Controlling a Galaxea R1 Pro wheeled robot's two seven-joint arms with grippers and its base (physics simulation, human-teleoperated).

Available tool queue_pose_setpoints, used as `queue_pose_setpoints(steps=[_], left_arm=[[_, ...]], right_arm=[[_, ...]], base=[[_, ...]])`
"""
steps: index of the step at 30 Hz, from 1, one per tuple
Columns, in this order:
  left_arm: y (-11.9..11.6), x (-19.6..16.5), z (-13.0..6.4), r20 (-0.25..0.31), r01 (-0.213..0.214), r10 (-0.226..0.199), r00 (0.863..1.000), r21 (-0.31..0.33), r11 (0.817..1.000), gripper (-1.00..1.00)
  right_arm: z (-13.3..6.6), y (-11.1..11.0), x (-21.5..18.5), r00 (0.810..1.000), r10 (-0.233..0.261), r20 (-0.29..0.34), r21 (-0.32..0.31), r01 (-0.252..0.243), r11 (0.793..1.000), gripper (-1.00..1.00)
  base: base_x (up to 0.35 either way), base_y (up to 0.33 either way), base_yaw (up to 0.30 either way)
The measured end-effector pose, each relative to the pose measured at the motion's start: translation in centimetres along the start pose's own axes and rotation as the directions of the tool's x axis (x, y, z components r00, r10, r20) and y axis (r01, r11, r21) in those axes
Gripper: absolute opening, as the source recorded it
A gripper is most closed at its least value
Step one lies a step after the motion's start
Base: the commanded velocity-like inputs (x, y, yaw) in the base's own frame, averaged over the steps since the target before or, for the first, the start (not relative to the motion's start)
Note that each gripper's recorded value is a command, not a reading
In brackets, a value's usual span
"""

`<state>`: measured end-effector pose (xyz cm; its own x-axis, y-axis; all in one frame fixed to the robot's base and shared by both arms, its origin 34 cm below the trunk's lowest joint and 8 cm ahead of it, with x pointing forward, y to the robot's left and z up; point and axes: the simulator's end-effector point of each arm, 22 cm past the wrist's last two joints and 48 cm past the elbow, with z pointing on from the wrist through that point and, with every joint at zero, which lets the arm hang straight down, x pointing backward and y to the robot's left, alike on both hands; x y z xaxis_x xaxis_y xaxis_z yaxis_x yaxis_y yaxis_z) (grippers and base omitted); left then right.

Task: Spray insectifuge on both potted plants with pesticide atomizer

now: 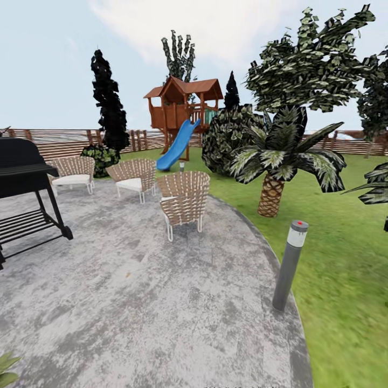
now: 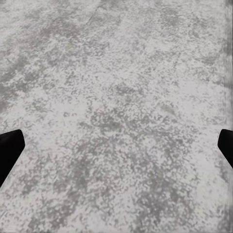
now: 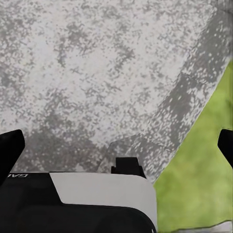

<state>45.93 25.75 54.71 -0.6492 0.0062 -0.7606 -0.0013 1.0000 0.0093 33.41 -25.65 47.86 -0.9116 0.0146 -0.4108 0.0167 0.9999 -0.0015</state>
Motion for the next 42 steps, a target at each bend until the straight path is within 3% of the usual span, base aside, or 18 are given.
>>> queue_pose_setpoints(steps=[17,42], left_arm=[[0.01,0.00,0.00,0.000,0.000,0.000,1.000,0.000,1.000,1.00],[0.00,0.00,0.00,0.000,0.000,0.000,1.000,0.000,1.000,1.00]], right_arm=[[0.00,0.11,0.00,1.000,0.001,0.000,-0.001,-0.001,1.000,1.00],[0.00,0.22,0.07,1.000,0.001,-0.002,-0.003,-0.001,1.000,1.00]], base=[[0.000,0.000,-0.259],[0.000,0.000,-0.016]])
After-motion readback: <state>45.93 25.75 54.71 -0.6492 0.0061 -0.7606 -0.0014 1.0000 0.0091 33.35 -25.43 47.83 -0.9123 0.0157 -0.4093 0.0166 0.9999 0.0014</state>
